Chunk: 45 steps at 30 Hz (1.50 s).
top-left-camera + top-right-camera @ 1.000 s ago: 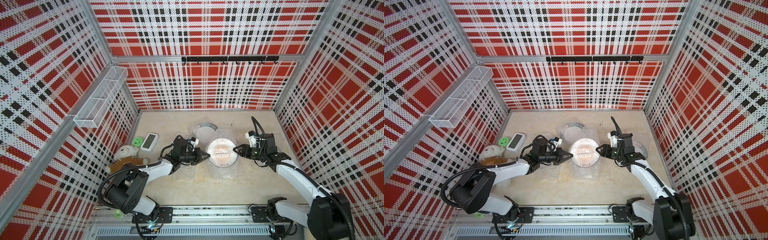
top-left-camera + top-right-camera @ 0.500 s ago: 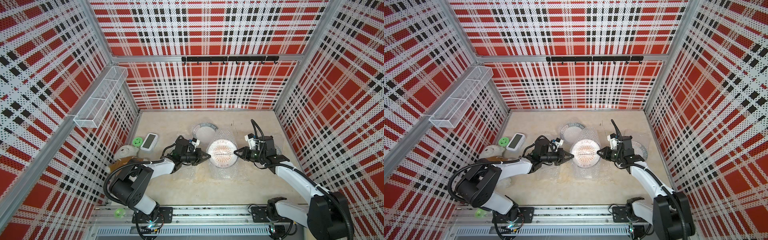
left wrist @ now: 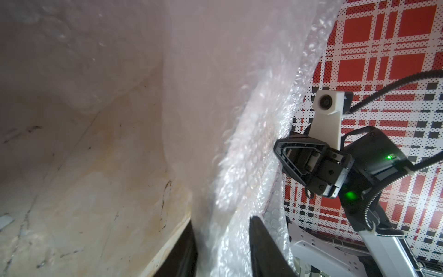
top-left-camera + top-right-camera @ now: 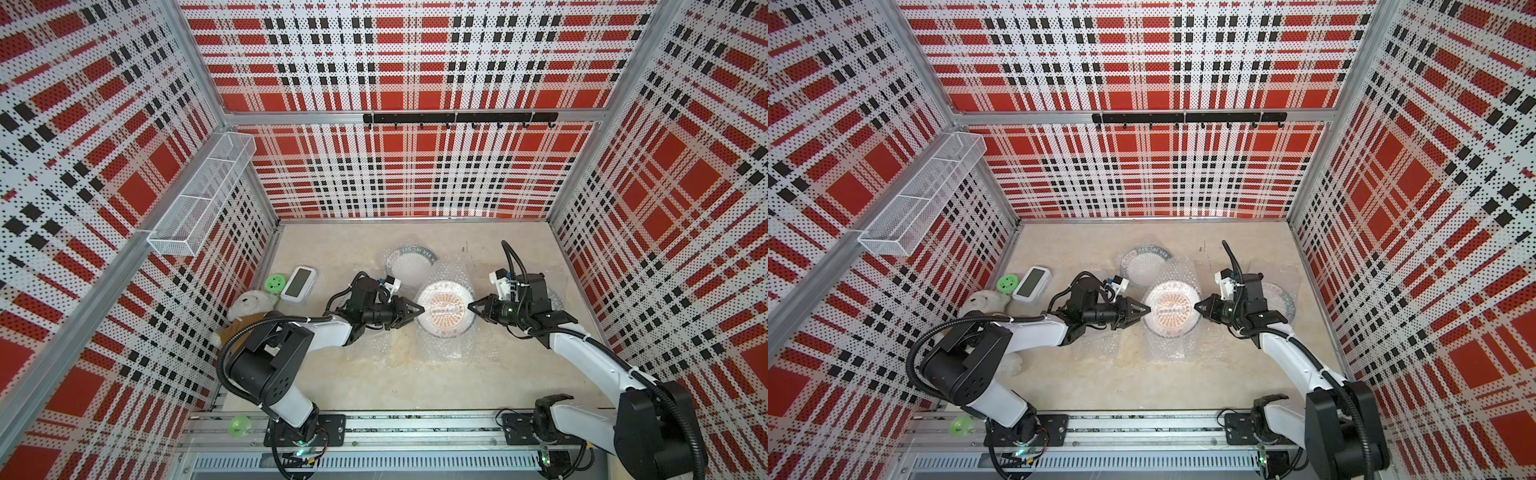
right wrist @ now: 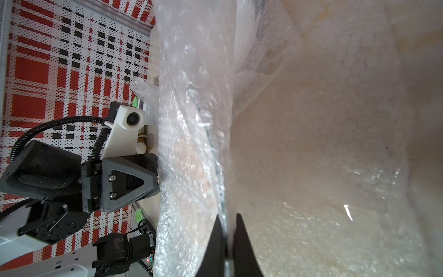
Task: Unpack dinner plates from bubble wrap
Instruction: Unwrap the bubble wrap.
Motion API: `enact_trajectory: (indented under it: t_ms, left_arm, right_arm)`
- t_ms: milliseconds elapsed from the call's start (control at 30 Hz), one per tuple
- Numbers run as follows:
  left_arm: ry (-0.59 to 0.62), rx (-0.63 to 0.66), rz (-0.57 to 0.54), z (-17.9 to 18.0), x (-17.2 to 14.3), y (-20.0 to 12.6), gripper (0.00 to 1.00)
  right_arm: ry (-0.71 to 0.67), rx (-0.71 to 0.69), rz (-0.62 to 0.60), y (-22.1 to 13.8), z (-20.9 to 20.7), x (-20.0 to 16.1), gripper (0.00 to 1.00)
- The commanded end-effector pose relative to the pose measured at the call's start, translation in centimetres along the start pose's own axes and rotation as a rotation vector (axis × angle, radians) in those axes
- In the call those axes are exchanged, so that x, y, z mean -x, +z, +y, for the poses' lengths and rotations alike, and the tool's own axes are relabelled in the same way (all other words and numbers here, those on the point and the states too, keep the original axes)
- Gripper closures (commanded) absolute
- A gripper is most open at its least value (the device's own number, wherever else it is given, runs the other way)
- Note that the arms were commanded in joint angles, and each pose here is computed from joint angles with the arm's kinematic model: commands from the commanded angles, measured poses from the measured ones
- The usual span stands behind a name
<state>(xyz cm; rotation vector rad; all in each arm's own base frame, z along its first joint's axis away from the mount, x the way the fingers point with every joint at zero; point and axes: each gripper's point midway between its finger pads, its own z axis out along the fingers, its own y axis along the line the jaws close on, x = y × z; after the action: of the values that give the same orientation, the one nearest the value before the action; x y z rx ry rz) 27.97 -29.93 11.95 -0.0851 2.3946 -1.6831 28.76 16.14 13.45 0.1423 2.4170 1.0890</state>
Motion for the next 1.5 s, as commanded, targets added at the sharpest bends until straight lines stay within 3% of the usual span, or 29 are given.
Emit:
enact_trajectory:
  t_ms: [0, 233, 433, 667, 867, 1000, 1233, 1467]
  left_arm:
    - [0.060, -0.026, -0.019, -1.7, 0.0, -1.2, 0.44]
    - [0.227, 0.131, -0.076, -1.2, -2.4, -4.4, 0.23]
    - [0.593, 0.223, -0.200, -3.1, -4.8, -4.8, 0.00]
    - [0.835, 0.225, -0.413, -3.6, -4.4, -4.9, 0.01]
    - [0.825, 0.394, -0.508, -1.6, -1.6, -4.0, 0.01]
    - [0.796, 0.406, -0.564, -1.5, 0.0, -3.5, 0.01]
    - [0.592, 0.407, -0.705, -0.9, 5.1, -4.5, 0.02]
    - [0.629, 0.446, -0.789, -2.6, 7.4, -7.1, 0.06]
  right_arm:
    - [-0.050, 0.014, -0.077, -1.2, 2.2, 2.7, 1.00]
    - [0.009, -0.026, -0.142, -2.2, 3.2, 5.8, 1.00]
    - [0.055, -0.019, -0.208, -3.6, 5.1, 8.8, 1.00]
    - [0.052, -0.011, -0.239, -6.0, 7.7, 10.6, 1.00]
    - [0.034, 0.000, -0.232, -8.0, 9.2, 10.1, 1.00]
    - [0.028, 0.008, -0.234, -9.3, 9.6, 9.3, 1.00]
    - [0.009, 0.012, -0.224, -11.2, 10.2, 7.3, 1.00]
    - [-0.015, -0.041, -0.179, -10.5, 8.5, 5.8, 1.00]
